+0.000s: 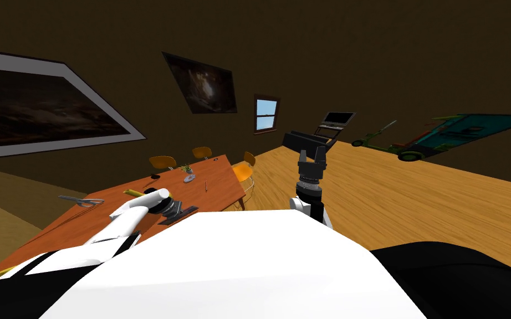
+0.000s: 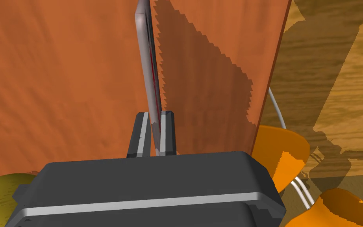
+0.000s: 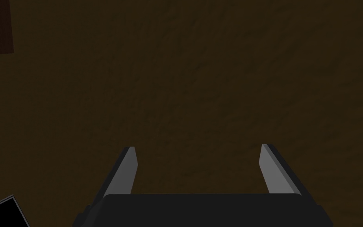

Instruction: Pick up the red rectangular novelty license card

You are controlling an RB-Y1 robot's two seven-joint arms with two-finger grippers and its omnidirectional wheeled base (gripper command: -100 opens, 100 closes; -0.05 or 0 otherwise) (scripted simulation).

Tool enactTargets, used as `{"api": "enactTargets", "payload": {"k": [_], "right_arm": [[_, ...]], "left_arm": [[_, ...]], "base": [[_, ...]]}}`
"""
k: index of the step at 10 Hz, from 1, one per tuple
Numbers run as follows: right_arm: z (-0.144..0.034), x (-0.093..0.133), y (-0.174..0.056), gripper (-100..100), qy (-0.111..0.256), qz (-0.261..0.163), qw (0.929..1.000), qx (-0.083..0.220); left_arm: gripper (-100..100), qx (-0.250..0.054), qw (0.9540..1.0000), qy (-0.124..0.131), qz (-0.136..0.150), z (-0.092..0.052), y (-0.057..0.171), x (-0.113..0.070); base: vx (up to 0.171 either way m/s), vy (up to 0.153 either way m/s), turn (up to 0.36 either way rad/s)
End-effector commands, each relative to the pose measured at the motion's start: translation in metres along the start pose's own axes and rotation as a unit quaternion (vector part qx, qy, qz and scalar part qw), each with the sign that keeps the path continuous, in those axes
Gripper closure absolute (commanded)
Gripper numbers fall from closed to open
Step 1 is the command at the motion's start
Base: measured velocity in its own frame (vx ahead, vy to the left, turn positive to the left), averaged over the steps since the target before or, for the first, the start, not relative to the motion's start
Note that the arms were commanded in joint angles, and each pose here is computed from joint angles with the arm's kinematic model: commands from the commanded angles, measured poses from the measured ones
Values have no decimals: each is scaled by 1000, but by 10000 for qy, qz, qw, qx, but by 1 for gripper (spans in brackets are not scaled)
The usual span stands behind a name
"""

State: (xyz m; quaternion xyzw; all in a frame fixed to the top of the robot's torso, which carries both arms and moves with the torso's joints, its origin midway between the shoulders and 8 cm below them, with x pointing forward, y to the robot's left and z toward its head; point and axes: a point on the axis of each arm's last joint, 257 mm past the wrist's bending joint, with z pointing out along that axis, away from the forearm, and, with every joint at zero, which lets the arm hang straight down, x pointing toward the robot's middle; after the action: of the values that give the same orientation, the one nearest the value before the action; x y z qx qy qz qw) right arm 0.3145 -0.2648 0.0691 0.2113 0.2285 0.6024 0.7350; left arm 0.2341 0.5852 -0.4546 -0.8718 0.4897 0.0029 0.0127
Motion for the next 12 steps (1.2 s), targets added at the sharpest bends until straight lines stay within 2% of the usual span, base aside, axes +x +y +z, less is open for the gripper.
{"api": "enactTargets", "payload": {"k": [1, 4, 5, 12], "right_arm": [[0, 0, 0, 0, 0, 0, 10000, 0], [0, 0, 0, 0, 0, 0, 10000, 0], [0, 0, 0, 0, 0, 0, 10000, 0], [0, 0, 0, 0, 0, 0, 10000, 1]], "left_arm": [[100, -2, 10000, -4, -77, -2, -2, 2], [100, -2, 9998, -6, -223, -10, -7, 20], [100, -2, 9996, -6, -282, -10, -7, 20], [100, -22, 9981, -14, -616, -22, -12, 51]], "base": [[-90, 54, -54], [-102, 70, -113], [-82, 57, -65], [-79, 46, -89]]}}
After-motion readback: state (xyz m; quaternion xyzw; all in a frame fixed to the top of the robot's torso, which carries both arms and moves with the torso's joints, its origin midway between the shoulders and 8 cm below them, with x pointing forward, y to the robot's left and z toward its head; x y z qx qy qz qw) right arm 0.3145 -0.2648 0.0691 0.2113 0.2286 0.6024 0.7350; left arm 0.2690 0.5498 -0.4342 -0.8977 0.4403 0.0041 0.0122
